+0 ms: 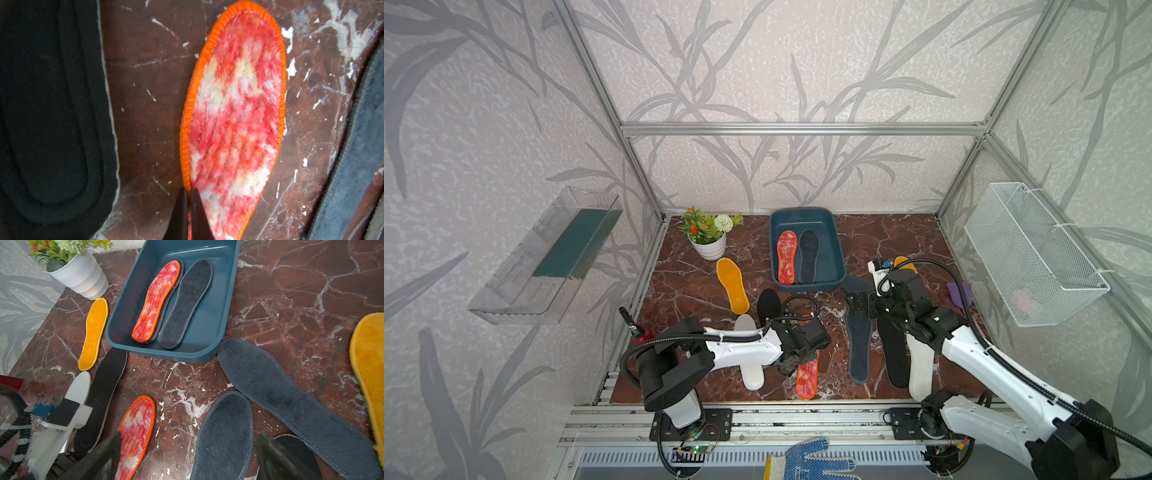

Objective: Put the insoles into the storage box
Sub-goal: Pick up the insole from the center of the board.

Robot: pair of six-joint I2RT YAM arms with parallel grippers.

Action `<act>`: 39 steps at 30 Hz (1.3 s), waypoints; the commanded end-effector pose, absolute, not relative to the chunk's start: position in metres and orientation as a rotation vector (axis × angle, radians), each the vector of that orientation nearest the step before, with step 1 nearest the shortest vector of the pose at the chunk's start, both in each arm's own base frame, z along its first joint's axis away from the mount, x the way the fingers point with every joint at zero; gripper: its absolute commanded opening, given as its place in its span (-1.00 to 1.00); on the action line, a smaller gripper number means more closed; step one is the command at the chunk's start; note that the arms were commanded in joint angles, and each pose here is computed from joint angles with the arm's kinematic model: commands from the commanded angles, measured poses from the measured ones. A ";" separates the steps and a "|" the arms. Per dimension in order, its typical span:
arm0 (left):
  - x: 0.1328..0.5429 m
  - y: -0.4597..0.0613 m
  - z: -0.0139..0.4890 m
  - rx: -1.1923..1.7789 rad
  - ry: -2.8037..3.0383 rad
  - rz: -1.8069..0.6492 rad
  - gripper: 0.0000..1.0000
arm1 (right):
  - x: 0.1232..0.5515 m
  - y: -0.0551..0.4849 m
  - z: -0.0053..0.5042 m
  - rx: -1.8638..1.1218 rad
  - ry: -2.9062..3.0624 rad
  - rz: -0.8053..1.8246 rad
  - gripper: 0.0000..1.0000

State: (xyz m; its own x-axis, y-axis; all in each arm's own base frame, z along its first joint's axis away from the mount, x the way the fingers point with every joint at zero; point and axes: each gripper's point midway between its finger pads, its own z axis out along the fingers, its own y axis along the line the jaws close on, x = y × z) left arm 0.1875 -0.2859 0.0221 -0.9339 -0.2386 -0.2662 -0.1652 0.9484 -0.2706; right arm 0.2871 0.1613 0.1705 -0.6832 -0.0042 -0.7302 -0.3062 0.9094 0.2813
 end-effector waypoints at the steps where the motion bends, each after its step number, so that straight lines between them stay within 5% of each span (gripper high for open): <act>1: 0.202 -0.285 0.044 -0.249 2.720 -0.351 -1.00 | 0.288 0.164 0.178 -0.239 2.257 0.517 0.98; 16: 0.232 -0.276 0.128 -0.022 2.327 -0.521 -1.00 | 0.280 0.195 0.194 -0.350 2.220 0.727 0.98; 26: 0.254 -0.236 0.199 -0.104 1.979 -0.681 -1.00 | 0.249 0.228 0.236 -0.456 2.033 1.085 0.71; 39: 0.256 -0.230 0.209 -0.108 1.954 -0.754 -1.00 | 0.247 0.282 0.227 -0.534 2.025 1.214 0.20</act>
State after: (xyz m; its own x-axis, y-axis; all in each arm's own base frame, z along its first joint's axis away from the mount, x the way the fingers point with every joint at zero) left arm 0.2559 -0.2302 0.2072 -0.5079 -0.3811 -0.7725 0.2232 0.8080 -0.5453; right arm 0.2439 0.2688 0.2093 -0.6942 -0.0126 -0.7197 -0.6198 0.5188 0.5887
